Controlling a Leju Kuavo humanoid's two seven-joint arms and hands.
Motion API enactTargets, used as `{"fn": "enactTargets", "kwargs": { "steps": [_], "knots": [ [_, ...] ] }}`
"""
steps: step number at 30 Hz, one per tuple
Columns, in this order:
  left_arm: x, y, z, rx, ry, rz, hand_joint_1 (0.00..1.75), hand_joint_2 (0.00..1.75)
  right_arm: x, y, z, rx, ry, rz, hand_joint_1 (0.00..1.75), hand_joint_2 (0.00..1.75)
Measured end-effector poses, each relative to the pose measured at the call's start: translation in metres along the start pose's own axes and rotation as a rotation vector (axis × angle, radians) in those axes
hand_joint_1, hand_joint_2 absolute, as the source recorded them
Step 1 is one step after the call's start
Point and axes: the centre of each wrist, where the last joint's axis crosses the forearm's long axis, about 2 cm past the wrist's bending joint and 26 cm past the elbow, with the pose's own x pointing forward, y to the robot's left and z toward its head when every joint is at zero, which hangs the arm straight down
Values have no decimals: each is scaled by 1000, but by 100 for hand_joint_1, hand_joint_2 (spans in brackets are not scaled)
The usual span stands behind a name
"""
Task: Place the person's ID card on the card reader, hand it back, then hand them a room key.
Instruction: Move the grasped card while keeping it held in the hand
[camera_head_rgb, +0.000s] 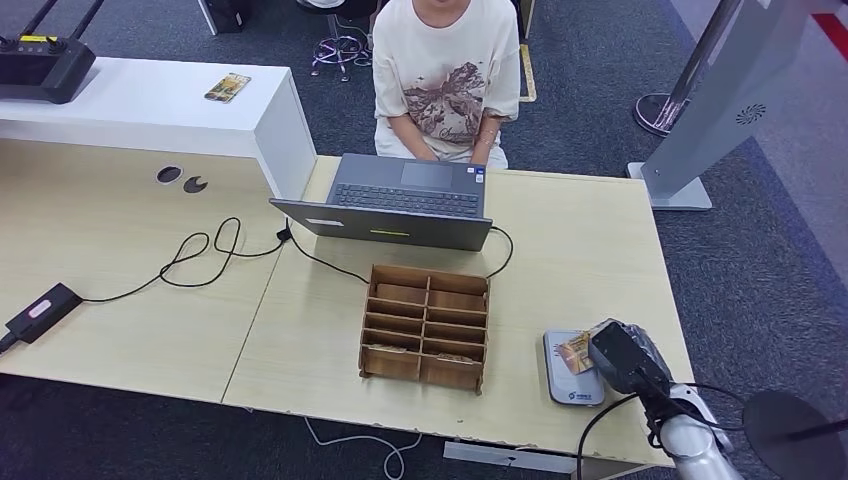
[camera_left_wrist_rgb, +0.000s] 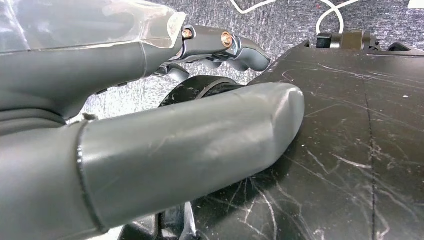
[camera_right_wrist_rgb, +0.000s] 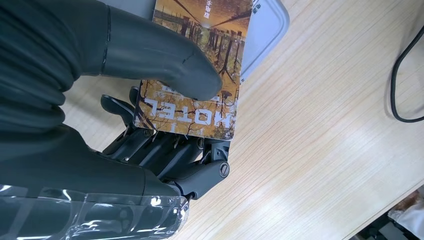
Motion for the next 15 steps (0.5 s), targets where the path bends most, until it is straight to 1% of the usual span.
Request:
{"fn": "enactTargets", "kwargs": {
  "steps": [7, 15],
  "knots": [
    [0, 0, 0, 0, 0, 0, 0, 0, 0, 0, 0, -4, 5, 10, 175, 175],
    [0, 0, 0, -3, 0, -7, 0, 0, 2, 1, 0, -19, 24, 72, 175, 175]
  ]
}}
